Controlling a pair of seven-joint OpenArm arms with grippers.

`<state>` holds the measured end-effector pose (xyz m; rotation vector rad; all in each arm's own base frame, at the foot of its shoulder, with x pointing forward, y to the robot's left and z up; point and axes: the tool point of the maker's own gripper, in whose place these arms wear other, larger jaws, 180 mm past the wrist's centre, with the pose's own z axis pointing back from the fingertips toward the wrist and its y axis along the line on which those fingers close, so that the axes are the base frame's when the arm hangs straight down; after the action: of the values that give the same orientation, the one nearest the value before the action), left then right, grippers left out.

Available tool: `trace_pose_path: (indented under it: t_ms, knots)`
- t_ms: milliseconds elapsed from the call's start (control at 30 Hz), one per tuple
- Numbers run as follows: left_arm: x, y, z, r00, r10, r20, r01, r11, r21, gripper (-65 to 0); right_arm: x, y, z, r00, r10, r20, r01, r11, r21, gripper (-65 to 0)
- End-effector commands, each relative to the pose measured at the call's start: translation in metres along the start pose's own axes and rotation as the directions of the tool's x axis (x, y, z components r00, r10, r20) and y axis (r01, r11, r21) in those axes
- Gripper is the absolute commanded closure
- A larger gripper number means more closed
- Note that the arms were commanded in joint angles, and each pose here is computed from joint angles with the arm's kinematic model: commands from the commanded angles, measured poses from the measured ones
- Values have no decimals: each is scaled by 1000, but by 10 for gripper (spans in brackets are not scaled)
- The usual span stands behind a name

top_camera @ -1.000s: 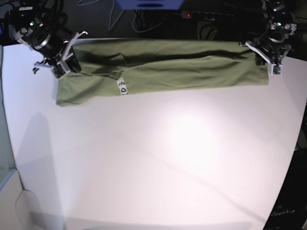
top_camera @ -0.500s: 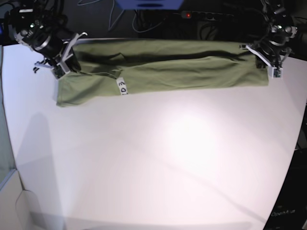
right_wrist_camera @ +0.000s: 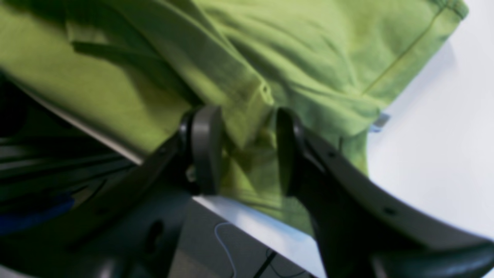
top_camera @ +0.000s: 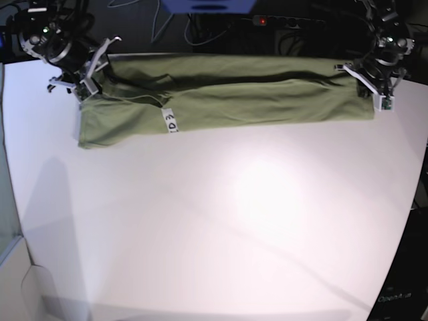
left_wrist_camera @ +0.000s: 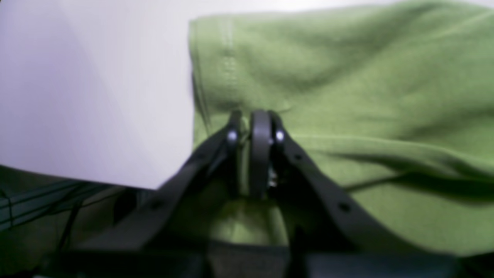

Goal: Fold the T-shirt properly
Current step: 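Hold the folded strip's ends with both grippers and smooth it flat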

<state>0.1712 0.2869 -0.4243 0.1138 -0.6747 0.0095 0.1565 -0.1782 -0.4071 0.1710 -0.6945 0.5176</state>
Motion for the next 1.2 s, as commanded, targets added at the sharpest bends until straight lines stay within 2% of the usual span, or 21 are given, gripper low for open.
trace_pose_path:
  t_ms: [0, 200, 267, 333, 367, 700, 1167]
  knots:
    - [9, 4, 3, 999, -8, 34, 8, 1000, 8, -39, 7, -3, 4, 1000, 10, 29, -10, 1000, -7, -234]
    - [9, 3, 3, 999, -6, 34, 5, 1000, 7, -39, 8, -4, 4, 999, 8, 36, -8, 1000, -8, -223]
    - [9, 3, 3, 999, -6, 34, 5, 1000, 7, -39, 10, -4, 3, 999, 9, 40, -9, 1000, -9, -149]
    - [9, 3, 3, 999, -6, 34, 5, 1000, 7, -39, 9, -5, 3, 999, 10, 36, -9, 1000, -10, -29]
    - [9, 3, 3, 999, -6, 34, 5, 1000, 7, -39, 10, -5, 3, 999, 10, 36, -10, 1000, -10, 0]
    - [-8, 2, -4, 1000, 20, -5, -20, 1000, -6, -37, 19, -1, 9, 998, 35, 58, -35, 999, -11, -13]
    - [1, 1, -7, 1000, 18, 9, -18, 1000, -9, -37, 10, 21, 24, 998, 39, 49, -40, 999, 27, -13]
